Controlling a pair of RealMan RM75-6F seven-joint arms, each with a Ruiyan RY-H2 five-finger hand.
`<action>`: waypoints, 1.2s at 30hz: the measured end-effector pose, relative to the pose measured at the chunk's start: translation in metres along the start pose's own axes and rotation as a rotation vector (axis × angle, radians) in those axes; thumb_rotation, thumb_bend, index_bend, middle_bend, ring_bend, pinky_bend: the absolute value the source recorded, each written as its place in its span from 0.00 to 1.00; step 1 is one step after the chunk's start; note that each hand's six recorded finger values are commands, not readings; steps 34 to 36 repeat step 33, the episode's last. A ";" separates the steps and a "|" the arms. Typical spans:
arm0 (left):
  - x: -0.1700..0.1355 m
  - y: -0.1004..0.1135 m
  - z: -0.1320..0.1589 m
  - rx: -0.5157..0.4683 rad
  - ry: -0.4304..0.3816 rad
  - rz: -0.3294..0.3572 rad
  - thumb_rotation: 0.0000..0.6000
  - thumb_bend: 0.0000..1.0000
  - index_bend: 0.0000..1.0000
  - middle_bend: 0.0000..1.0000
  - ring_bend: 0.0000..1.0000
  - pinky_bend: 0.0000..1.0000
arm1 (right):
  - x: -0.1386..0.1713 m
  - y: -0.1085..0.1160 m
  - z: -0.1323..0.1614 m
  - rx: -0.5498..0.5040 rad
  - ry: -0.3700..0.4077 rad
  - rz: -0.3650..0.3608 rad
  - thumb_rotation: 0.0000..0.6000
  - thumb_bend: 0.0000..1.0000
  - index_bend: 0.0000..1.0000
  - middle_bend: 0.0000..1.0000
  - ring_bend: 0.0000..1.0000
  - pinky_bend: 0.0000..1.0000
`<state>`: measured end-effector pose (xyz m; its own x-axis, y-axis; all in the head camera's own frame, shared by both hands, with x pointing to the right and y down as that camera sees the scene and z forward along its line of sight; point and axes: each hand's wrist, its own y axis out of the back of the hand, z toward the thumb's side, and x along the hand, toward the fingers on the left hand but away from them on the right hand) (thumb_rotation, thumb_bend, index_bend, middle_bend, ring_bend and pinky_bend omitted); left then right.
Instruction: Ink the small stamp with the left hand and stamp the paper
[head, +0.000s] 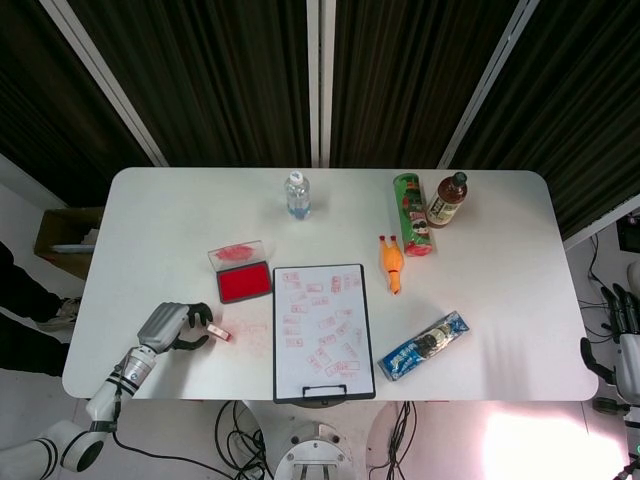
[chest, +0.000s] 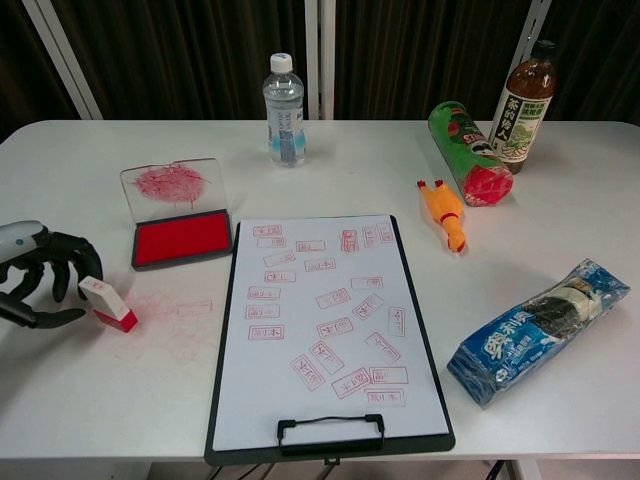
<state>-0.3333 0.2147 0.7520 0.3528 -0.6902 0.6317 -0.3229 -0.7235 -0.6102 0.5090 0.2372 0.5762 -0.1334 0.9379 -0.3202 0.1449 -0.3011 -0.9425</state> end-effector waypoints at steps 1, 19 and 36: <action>0.000 0.001 0.000 0.000 0.000 0.001 1.00 0.26 0.39 0.44 0.49 0.73 | 0.000 0.000 0.000 -0.001 0.000 -0.002 1.00 0.34 0.00 0.00 0.00 0.00; -0.047 0.101 -0.029 0.349 0.072 0.277 0.00 0.11 0.16 0.10 0.05 0.18 | 0.001 0.010 0.000 0.031 0.023 -0.037 1.00 0.34 0.00 0.00 0.00 0.00; -0.172 0.162 -0.045 0.521 0.303 0.456 0.00 0.12 0.13 0.09 0.05 0.18 | 0.012 0.000 -0.007 0.137 0.012 0.046 1.00 0.30 0.00 0.00 0.00 0.00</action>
